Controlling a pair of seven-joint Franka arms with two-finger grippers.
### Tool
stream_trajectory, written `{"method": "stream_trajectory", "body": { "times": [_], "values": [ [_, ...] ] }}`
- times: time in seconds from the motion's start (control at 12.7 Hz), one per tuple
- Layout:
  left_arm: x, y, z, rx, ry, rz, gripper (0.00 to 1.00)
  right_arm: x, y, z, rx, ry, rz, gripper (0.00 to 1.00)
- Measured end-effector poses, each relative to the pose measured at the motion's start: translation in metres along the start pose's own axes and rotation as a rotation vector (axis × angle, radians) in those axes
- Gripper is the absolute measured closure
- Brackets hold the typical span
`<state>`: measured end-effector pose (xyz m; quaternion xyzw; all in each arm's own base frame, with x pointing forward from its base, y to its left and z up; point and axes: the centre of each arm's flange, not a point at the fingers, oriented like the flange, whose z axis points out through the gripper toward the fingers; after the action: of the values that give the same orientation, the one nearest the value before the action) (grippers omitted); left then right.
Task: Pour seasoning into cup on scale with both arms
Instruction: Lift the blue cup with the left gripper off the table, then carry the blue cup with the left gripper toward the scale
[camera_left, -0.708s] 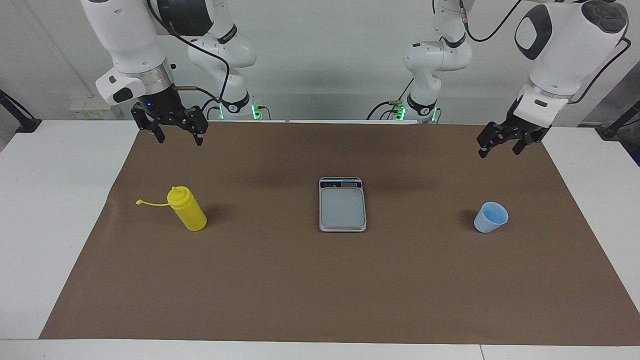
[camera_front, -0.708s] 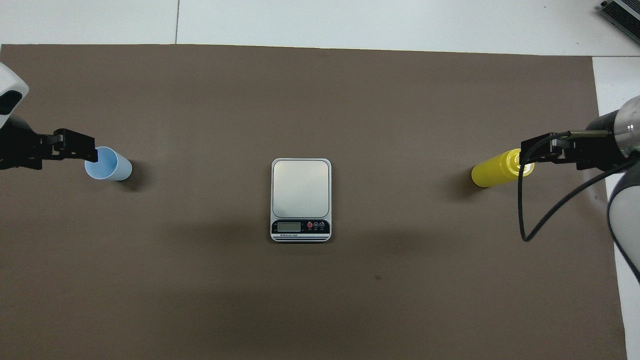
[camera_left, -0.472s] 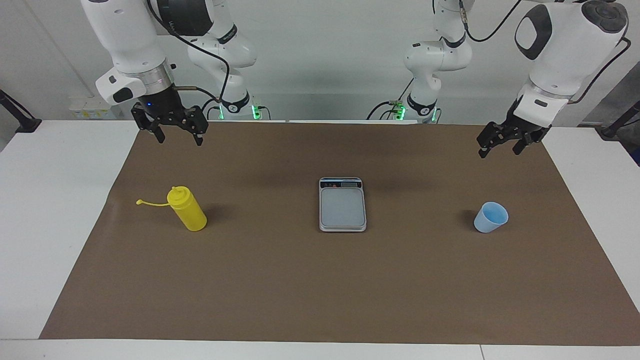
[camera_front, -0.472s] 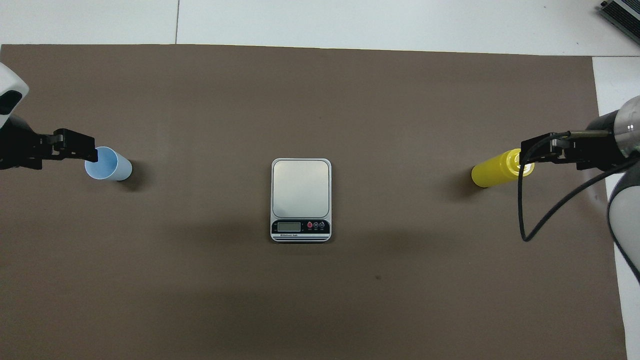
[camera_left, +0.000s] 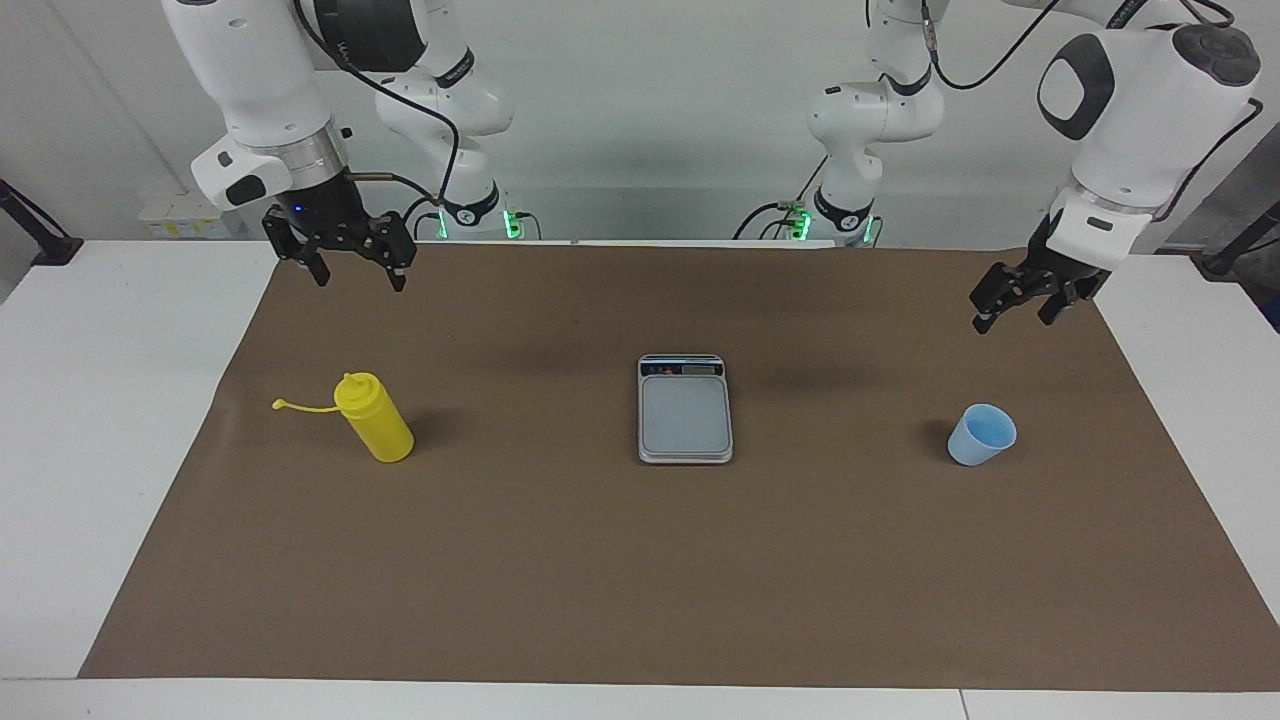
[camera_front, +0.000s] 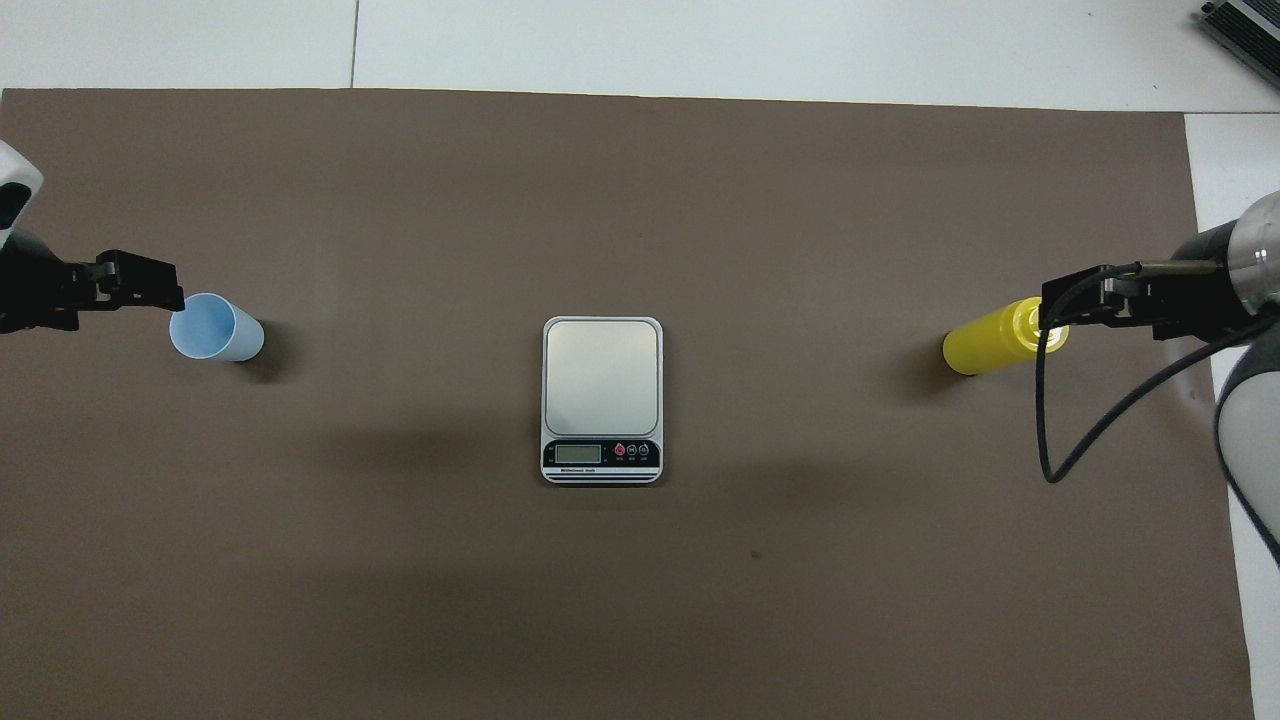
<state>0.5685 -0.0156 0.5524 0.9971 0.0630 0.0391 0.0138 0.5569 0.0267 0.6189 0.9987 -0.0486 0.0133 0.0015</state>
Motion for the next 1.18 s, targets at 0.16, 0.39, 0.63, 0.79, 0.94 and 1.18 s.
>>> {"method": "stream_trajectory", "body": {
  "times": [0.16,0.39,0.63,0.79,0.94,1.18],
  "values": [
    [0.007,0.0,0.043,-0.002,0.014,-0.002,0.0,0.0,0.0,0.0,0.0,0.0,0.0,0.0],
    [0.016,-0.003,0.104,-0.005,0.041,-0.008,0.0,0.0,0.0,0.0,0.0,0.0,0.0,0.0],
    [0.003,-0.009,0.145,-0.004,0.049,-0.005,0.0,0.0,0.0,0.0,0.0,0.0,0.0,0.0],
    [-0.005,-0.01,0.161,-0.003,0.043,0.02,0.0,0.0,0.0,0.0,0.0,0.0,0.0,0.0],
    [-0.01,-0.011,0.173,0.0,0.026,0.04,0.0,0.0,0.0,0.0,0.0,0.0,0.0,0.0],
    [-0.012,-0.011,0.182,0.0,0.027,0.046,0.0,0.0,0.0,0.0,0.0,0.0,0.0,0.0]
  ]
}}
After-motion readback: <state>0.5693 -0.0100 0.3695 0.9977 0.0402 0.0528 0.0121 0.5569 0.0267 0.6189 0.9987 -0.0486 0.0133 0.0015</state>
